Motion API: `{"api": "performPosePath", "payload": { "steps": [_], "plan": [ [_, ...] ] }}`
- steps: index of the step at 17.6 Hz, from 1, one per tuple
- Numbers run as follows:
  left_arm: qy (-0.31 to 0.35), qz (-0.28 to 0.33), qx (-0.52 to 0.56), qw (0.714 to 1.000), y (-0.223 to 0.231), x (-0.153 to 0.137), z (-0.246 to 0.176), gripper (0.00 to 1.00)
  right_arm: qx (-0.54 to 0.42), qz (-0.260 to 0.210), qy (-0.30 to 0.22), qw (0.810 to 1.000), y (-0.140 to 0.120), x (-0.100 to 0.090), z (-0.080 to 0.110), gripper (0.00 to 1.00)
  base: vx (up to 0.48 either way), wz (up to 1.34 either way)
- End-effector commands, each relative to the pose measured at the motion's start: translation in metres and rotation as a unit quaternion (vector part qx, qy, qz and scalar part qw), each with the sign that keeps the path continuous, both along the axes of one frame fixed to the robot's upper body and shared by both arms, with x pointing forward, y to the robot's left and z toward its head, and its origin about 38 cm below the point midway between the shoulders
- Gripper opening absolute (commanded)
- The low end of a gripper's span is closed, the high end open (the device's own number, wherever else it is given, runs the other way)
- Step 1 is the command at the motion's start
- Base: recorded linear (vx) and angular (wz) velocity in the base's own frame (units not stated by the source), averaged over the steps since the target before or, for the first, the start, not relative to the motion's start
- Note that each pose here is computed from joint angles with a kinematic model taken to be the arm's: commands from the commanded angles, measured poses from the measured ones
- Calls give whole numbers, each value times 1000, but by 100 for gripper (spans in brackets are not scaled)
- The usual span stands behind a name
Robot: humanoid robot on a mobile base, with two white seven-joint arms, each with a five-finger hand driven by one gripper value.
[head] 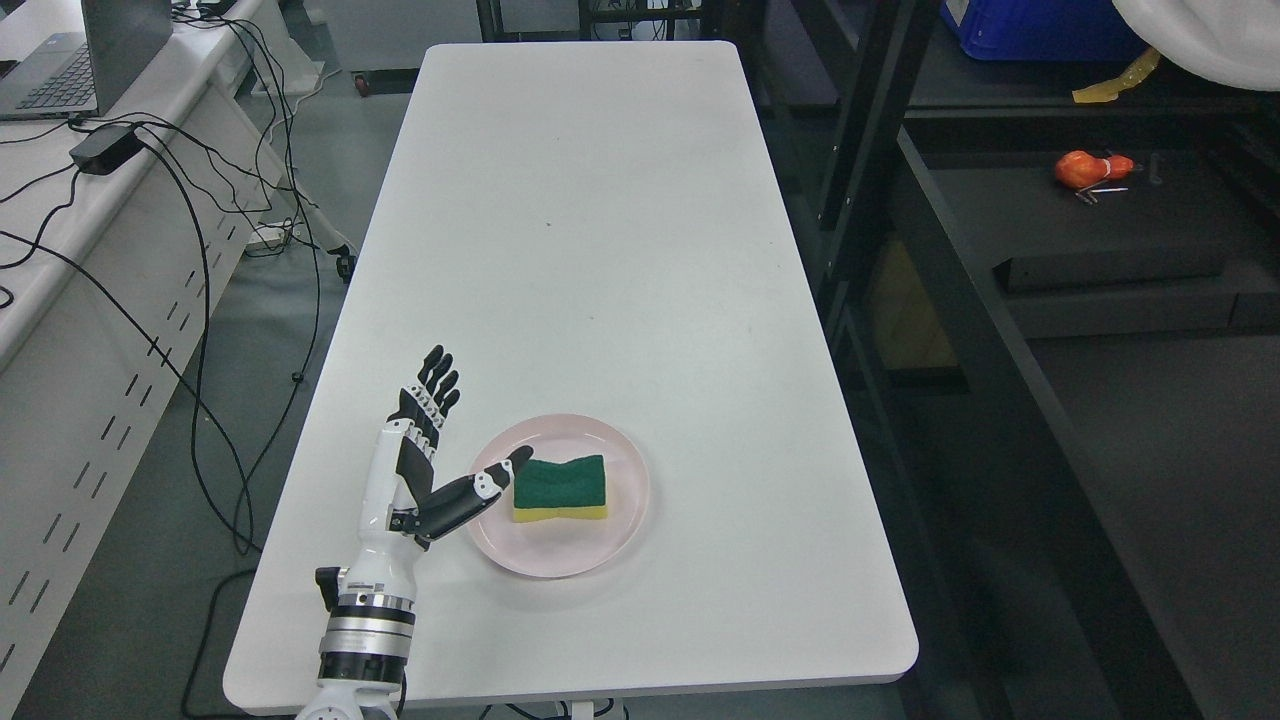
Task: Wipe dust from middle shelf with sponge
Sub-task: 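Raise the left hand and swing it toward the sponge on the plate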
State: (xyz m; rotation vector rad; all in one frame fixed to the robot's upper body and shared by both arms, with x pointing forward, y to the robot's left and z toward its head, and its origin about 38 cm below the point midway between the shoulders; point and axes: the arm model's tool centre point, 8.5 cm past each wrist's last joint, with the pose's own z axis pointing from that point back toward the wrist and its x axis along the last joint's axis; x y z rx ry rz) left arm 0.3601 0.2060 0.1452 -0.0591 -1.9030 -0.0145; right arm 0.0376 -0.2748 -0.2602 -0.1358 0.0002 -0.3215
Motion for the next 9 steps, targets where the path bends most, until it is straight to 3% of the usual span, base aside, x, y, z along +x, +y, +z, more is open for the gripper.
{"api": "performPosePath", "payload": {
  "steps": [1, 5, 7, 9],
  "plan": [
    [-5, -1, 9, 1000, 4, 3, 3, 99, -10, 0, -8, 1000, -12, 6, 1, 100, 0, 0],
    [-53, -26, 31, 998, 6, -3, 11, 99, -10, 1, -8, 1000, -12, 6, 1, 100, 2, 8],
    [-83, -60, 104, 989, 25, -7, 17, 98, -10, 0, -8, 1000, -12, 6, 1, 100, 9, 41],
    [-107, -103, 234, 961, 54, -12, 23, 98, -10, 1, -8, 1000, -12, 6, 1, 100, 13, 56]
  ]
}}
